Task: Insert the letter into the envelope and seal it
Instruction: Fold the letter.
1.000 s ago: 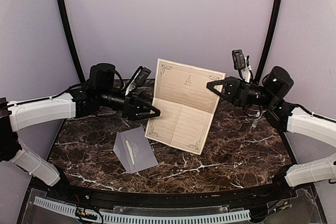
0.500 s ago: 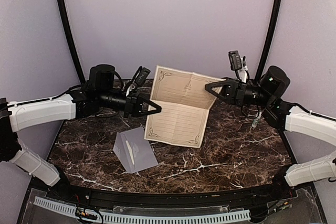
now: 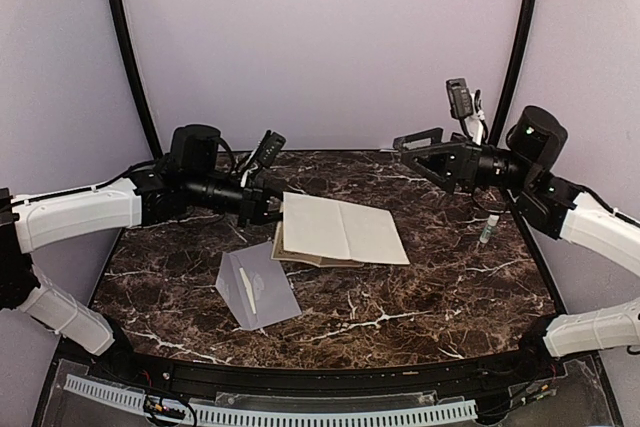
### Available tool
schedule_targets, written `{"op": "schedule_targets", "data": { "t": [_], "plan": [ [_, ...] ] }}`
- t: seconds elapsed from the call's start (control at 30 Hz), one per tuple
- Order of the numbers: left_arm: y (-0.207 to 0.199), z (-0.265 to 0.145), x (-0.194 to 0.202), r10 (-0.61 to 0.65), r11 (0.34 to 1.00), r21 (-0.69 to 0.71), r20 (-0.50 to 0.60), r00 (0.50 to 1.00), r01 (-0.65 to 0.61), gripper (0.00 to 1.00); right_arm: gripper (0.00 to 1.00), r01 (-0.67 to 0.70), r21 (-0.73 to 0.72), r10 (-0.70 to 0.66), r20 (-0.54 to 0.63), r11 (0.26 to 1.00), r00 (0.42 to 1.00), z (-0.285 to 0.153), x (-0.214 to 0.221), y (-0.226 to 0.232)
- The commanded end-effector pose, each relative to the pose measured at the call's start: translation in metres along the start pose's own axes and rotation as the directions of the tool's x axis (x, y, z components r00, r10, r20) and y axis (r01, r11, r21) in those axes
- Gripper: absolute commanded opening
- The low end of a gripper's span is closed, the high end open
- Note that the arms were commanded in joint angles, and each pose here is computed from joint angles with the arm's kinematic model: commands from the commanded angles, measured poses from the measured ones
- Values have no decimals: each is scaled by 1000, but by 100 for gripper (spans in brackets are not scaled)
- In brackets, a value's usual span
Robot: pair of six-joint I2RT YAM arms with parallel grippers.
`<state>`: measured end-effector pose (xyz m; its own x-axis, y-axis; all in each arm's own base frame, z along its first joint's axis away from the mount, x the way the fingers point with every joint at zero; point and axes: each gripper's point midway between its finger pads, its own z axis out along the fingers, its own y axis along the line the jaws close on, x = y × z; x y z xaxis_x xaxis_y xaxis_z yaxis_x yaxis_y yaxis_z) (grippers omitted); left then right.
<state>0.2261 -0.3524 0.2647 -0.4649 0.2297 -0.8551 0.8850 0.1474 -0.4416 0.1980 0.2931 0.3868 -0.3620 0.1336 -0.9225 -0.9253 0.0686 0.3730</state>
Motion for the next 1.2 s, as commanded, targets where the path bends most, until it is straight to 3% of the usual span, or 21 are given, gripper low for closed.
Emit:
{"op": "schedule_targets", "data": {
  "t": [0.0,0.23,0.5,0.7,1.17],
  "plan": [
    [-12,-7,-16,51,998,19,25,998,-51,0,88,36,22,-36,-20,999,999,1,-4,1],
    [-31,-5,-10,59,989,137,-11,998,-57,0,85,-15,78,33,-242,997,970,27,41,-20],
    [-45,1,2,75,980,190,-79,994,-59,0,58,-124,7,114,-453,992,884,47,91,-14],
    [-50,7,8,79,976,212,-113,990,-54,0,42,-190,-82,123,-509,978,852,55,105,6],
    [-56,7,9,79,970,238,-113,990,-51,0,22,-267,-122,151,-575,956,804,62,133,22]
  ]
}}
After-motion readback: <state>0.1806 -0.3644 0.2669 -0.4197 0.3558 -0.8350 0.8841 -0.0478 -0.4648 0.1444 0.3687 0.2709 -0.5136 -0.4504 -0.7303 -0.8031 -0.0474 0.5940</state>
